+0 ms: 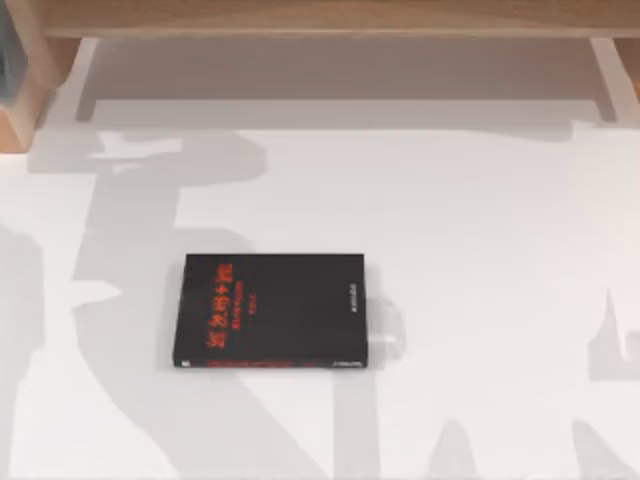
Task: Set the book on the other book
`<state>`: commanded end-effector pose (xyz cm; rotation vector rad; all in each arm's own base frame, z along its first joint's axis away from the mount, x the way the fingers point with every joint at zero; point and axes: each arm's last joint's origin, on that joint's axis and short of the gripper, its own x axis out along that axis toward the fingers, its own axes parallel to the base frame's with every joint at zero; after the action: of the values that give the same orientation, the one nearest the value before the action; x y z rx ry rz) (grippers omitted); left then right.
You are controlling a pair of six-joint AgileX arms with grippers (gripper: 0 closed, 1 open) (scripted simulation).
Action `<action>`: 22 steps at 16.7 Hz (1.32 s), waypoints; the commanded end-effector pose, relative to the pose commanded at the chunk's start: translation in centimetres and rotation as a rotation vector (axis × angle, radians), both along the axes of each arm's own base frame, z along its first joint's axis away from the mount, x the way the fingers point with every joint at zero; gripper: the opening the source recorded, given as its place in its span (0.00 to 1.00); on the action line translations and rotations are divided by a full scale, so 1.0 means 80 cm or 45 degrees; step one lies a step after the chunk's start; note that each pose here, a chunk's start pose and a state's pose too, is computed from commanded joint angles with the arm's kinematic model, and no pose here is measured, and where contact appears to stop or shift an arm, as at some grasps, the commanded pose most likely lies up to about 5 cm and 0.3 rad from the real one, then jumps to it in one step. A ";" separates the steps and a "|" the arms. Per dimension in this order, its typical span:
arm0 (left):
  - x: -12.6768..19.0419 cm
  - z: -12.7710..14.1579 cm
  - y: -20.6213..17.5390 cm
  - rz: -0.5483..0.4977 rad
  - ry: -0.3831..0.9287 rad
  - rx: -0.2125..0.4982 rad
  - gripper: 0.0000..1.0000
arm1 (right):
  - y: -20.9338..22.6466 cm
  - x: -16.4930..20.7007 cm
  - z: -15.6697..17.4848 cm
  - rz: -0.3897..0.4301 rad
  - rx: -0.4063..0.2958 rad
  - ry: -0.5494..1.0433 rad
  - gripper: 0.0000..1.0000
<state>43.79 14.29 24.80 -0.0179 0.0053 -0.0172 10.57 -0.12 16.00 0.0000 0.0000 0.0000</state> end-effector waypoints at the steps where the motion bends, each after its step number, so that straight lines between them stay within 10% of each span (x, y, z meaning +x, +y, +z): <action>1: 0.000 -0.001 -0.003 -0.005 0.006 -0.002 1.00 | 0.000 0.000 0.000 0.000 0.000 0.000 1.00; 14: 0.037 0.000 -0.001 0.000 0.000 0.000 1.00 | 0.000 0.000 0.000 0.000 0.000 0.000 1.00; 22: 0.037 0.000 -0.001 0.000 0.000 0.000 0.40 | 0.000 0.000 0.000 0.000 0.000 0.000 1.00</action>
<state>46.79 14.24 24.79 -0.0179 0.0053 -0.0172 10.57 -0.12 16.00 0.0000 0.0000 0.0000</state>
